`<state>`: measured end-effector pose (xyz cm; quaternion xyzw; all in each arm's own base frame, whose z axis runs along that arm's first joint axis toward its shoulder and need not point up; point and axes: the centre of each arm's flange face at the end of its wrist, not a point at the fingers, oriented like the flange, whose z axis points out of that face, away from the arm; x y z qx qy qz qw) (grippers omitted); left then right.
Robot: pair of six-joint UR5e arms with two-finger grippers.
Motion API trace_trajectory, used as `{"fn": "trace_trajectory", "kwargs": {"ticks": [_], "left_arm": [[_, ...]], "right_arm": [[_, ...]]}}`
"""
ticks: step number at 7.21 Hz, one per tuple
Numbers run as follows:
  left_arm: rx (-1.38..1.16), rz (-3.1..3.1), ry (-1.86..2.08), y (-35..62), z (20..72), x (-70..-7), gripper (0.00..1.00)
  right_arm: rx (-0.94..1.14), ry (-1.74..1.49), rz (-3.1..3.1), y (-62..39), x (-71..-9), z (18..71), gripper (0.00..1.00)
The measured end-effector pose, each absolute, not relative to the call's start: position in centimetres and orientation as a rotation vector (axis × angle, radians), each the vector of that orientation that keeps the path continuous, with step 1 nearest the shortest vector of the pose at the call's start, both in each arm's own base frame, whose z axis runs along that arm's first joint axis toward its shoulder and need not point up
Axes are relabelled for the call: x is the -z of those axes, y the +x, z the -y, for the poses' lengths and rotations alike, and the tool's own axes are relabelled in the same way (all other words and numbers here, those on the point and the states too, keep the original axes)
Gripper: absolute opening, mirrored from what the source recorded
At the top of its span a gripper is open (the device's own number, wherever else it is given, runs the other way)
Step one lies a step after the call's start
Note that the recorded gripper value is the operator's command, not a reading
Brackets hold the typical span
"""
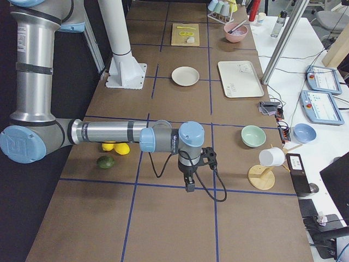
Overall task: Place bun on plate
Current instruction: 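Move the left gripper over the white bun on the cutting board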
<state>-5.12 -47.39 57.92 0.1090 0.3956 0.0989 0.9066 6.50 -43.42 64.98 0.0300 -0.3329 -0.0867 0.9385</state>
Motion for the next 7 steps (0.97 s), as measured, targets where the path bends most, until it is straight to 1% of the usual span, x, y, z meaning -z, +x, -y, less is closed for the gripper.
{"fn": "trace_trajectory", "kwargs": {"ticks": [2, 4, 7], "left_arm": [[-0.24, -0.888, 0.211, -0.2, 47.9, -56.0, 1.0], [-0.152, -0.922, 0.15, 6.8, 47.9, -53.9, 1.0], [0.008, -0.885, 0.131, 18.8, 46.4, -50.3, 1.0]], "right_arm": [[0.143, 0.05, 0.693, 7.0, -65.4, 42.6, 1.0], [0.132, 0.05, 0.695, 7.0, -65.2, 42.5, 1.0], [0.131, 0.054, 0.696, 7.0, -65.1, 42.5, 1.0]]}}
